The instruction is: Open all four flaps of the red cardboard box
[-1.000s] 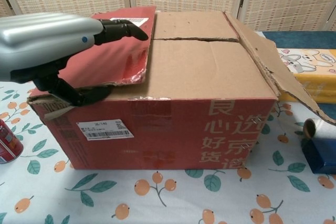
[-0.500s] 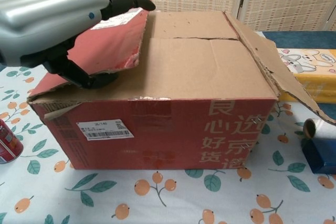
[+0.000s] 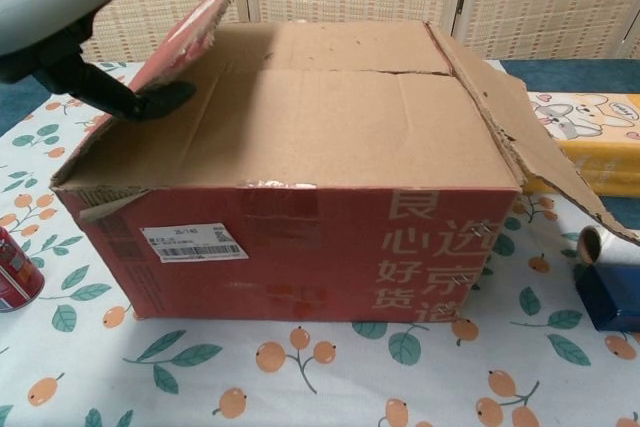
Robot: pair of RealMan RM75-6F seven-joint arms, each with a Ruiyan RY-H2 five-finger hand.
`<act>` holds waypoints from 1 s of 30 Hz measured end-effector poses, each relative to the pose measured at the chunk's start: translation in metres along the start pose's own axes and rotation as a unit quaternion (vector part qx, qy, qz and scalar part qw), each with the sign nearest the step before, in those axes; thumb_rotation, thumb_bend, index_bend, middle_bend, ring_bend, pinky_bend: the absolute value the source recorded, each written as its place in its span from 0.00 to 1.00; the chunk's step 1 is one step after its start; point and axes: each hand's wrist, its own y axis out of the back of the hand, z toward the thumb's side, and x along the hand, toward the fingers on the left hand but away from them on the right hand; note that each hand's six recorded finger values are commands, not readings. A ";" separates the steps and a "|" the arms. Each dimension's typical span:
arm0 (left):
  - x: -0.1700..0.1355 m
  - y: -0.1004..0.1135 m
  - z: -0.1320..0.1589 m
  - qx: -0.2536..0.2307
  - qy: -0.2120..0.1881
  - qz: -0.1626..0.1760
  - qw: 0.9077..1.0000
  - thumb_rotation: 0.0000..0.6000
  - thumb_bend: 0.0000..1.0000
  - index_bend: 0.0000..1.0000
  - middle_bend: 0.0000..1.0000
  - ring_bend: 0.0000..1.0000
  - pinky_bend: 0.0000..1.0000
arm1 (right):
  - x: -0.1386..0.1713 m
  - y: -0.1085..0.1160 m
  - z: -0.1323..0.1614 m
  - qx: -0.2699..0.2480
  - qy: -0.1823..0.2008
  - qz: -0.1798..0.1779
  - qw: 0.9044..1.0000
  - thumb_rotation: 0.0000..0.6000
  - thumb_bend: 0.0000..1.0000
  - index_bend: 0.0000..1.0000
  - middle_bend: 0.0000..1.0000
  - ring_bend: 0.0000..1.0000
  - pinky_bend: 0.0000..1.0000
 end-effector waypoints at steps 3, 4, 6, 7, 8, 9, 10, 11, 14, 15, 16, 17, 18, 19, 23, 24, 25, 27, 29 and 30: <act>-0.002 0.006 -0.003 -0.001 0.005 0.014 1.000 1.00 0.42 0.00 0.01 0.02 0.10 | -0.001 -0.002 -0.001 0.002 -0.004 0.004 1.000 1.00 0.39 0.00 0.00 0.00 0.00; -0.003 0.008 -0.005 -0.001 0.007 0.018 1.000 1.00 0.42 0.00 0.02 0.02 0.10 | -0.002 -0.003 -0.002 0.002 -0.005 0.005 1.000 1.00 0.39 0.00 0.00 0.00 0.00; -0.006 0.013 -0.008 0.000 0.011 0.028 1.000 1.00 0.42 0.00 0.02 0.02 0.10 | -0.002 -0.004 -0.002 0.002 -0.007 0.007 1.000 1.00 0.38 0.00 0.00 0.00 0.00; -0.007 0.015 -0.009 0.000 0.014 0.033 0.999 1.00 0.42 0.00 0.02 0.02 0.09 | -0.003 -0.004 -0.002 0.003 -0.008 0.008 1.000 1.00 0.38 0.00 0.00 0.00 0.00; -0.008 0.017 -0.011 0.001 0.017 0.037 0.999 1.00 0.42 0.00 0.02 0.02 0.09 | -0.003 -0.004 -0.002 0.003 -0.008 0.008 1.000 1.00 0.38 0.00 0.00 0.00 0.00; -0.010 0.019 -0.014 0.002 0.022 0.042 0.999 1.00 0.42 0.00 0.02 0.02 0.09 | -0.003 -0.004 -0.002 0.004 -0.008 0.007 1.000 1.00 0.39 0.00 0.00 0.00 0.00; -0.012 0.021 -0.016 0.003 0.027 0.046 0.999 1.00 0.42 0.00 0.02 0.02 0.09 | -0.003 -0.004 -0.002 0.004 -0.008 0.007 1.000 1.00 0.39 0.00 0.00 0.00 0.00; -0.014 0.023 -0.019 0.005 0.032 0.049 0.998 1.00 0.42 0.00 0.02 0.01 0.08 | -0.003 -0.004 -0.002 0.004 -0.008 0.007 1.000 1.00 0.39 0.00 0.00 0.00 0.00; -0.020 0.029 -0.029 0.011 0.051 0.061 0.997 1.00 0.42 0.00 0.02 0.01 0.07 | -0.003 -0.004 -0.002 0.006 -0.008 0.006 1.000 1.00 0.39 0.00 0.00 0.00 0.00; -0.022 0.032 -0.034 0.013 0.059 0.065 0.996 1.00 0.42 0.00 0.02 0.01 0.07 | -0.003 -0.004 -0.002 0.006 -0.008 0.006 1.000 1.00 0.39 0.00 0.00 0.00 0.00; -0.023 0.033 -0.037 0.014 0.065 0.067 0.996 1.00 0.42 0.00 0.02 0.01 0.07 | -0.003 -0.004 -0.002 0.006 -0.009 0.007 1.000 1.00 0.39 0.00 0.00 0.00 0.00; -0.025 0.034 -0.041 0.014 0.070 0.068 0.995 1.00 0.42 0.00 0.01 0.01 0.07 | -0.003 -0.005 -0.002 0.007 -0.009 0.007 1.000 1.00 0.39 0.00 0.00 0.00 0.00; -0.026 0.036 -0.045 0.014 0.075 0.069 0.995 1.00 0.42 0.00 0.01 0.01 0.07 | -0.003 -0.005 -0.002 0.008 -0.009 0.008 1.000 1.00 0.39 0.00 0.00 0.00 0.00; -0.027 0.037 -0.048 0.013 0.079 0.070 0.994 1.00 0.42 0.00 0.01 0.01 0.06 | -0.003 -0.006 -0.002 0.008 -0.009 0.008 1.000 1.00 0.39 0.00 0.00 0.00 0.00; -0.032 0.039 -0.061 0.010 0.096 0.070 0.993 1.00 0.42 0.00 0.02 0.01 0.06 | -0.003 -0.007 0.000 0.008 -0.005 0.009 1.000 1.00 0.39 0.00 0.00 0.00 0.00; -0.035 0.040 -0.067 0.011 0.103 0.070 0.992 1.00 0.42 0.00 0.02 0.01 0.06 | -0.003 -0.007 0.000 0.009 -0.005 0.009 1.000 1.00 0.39 0.00 0.00 0.00 0.00; -0.037 0.040 -0.072 0.013 0.110 0.069 0.991 1.00 0.42 0.00 0.02 0.01 0.06 | -0.003 -0.008 0.000 0.010 -0.005 0.010 1.000 1.00 0.39 0.00 0.00 0.00 0.00; -0.044 0.038 -0.085 0.020 0.127 0.064 0.990 1.00 0.42 0.00 0.02 0.01 0.06 | -0.002 -0.009 0.000 0.013 -0.005 0.011 1.000 1.00 0.38 0.00 0.00 0.00 0.00; -0.051 0.034 -0.097 0.031 0.143 0.054 0.988 1.00 0.42 0.00 0.02 0.01 0.06 | -0.003 -0.011 0.000 0.014 -0.005 0.014 1.000 1.00 0.39 0.00 0.00 0.00 0.00; -0.056 0.031 -0.106 0.041 0.156 0.045 0.986 1.00 0.42 0.00 0.02 0.01 0.06 | -0.003 -0.013 0.001 0.014 -0.005 0.018 1.000 1.00 0.39 0.00 0.00 0.00 0.00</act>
